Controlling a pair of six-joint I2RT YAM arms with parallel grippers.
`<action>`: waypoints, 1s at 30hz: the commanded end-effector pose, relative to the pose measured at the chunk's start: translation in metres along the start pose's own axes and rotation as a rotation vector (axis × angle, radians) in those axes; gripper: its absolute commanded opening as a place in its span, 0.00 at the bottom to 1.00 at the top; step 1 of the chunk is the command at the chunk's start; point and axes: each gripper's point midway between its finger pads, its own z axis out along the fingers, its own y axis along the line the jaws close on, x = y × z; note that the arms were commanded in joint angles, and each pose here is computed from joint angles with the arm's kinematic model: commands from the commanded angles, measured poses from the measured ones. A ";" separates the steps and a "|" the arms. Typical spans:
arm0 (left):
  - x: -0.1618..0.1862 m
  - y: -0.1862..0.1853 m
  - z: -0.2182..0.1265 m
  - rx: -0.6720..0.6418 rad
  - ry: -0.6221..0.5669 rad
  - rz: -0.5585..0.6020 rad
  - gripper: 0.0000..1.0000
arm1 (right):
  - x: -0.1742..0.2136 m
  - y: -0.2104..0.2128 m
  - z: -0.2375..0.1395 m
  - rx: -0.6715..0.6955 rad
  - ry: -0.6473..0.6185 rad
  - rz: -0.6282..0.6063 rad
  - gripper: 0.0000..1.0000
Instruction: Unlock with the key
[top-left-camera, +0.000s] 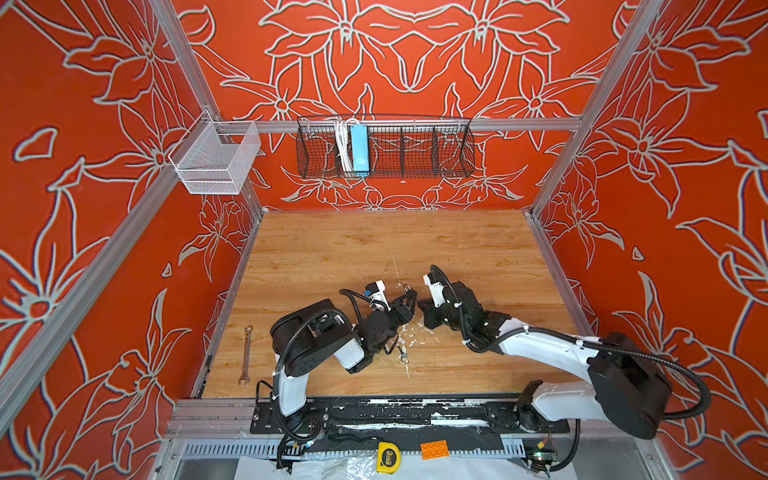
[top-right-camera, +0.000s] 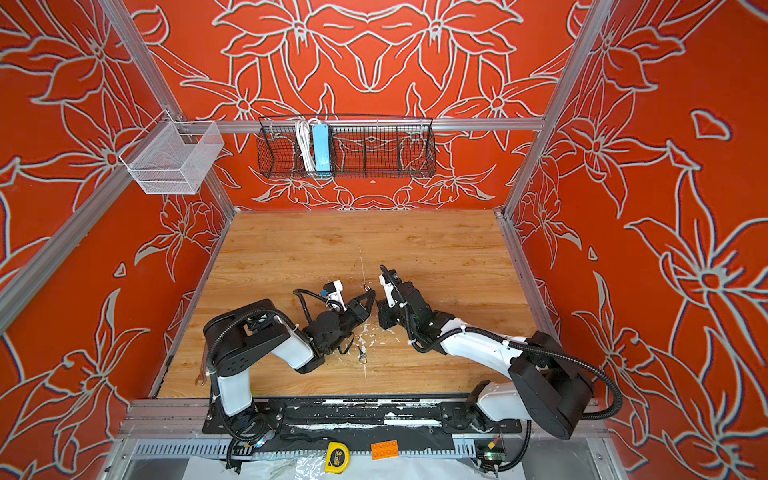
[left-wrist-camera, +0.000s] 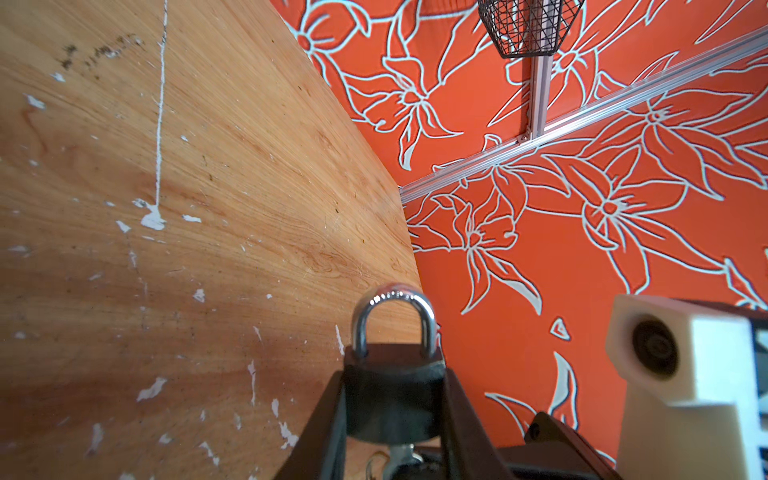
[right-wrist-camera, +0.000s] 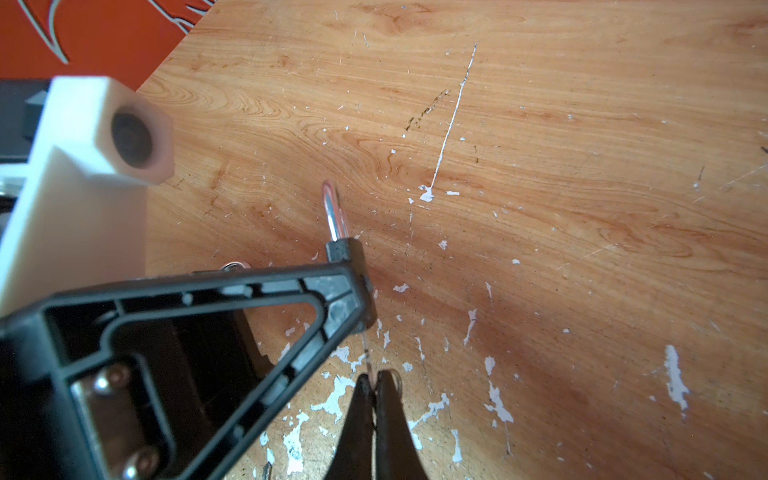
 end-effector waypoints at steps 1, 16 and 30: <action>0.031 0.011 -0.001 -0.019 0.105 0.053 0.00 | -0.048 0.011 -0.013 -0.031 -0.187 0.020 0.00; 0.051 0.007 0.006 0.016 0.188 0.107 0.00 | -0.056 0.012 -0.025 -0.032 -0.224 -0.016 0.00; 0.054 0.015 0.008 -0.019 0.197 0.118 0.00 | -0.060 0.023 -0.033 -0.096 -0.251 -0.050 0.06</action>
